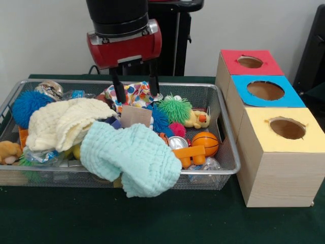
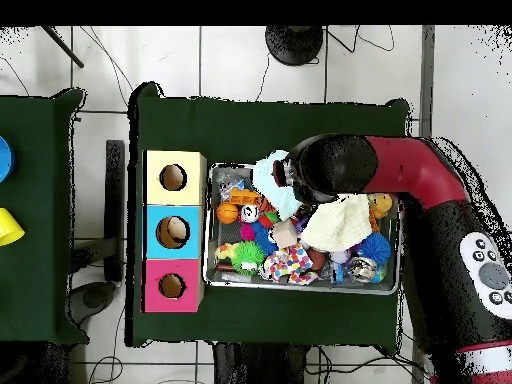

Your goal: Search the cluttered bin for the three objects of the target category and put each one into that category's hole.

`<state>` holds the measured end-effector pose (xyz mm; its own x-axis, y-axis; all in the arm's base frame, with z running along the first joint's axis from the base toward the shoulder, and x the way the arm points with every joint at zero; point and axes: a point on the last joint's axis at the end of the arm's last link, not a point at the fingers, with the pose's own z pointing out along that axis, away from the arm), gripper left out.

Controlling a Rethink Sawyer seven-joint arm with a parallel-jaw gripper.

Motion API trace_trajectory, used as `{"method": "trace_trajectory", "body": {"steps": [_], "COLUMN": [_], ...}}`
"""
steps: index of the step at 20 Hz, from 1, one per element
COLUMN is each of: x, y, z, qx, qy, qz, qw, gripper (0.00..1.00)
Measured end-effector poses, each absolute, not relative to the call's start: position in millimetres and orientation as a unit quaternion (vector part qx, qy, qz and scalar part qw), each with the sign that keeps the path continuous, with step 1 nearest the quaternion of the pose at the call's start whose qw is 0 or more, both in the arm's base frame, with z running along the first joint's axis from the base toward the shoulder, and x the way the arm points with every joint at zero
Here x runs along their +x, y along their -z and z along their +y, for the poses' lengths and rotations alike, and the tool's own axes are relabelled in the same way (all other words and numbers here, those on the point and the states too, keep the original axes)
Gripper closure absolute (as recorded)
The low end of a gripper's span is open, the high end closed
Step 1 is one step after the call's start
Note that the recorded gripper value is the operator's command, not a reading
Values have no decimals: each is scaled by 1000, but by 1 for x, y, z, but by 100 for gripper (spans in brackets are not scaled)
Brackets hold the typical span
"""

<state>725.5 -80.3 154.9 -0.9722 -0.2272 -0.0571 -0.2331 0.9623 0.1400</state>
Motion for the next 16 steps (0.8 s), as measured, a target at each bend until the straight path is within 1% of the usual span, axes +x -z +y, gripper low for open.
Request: {"method": "trace_trajectory", "body": {"steps": [9,16], "x": [727,731], "y": [-161,-160], "z": [-33,-17], "qx": [-178,-191], "qy": [-22,-18], "qz": [983,980], "qw": [25,50], "gripper": [0,0]}}
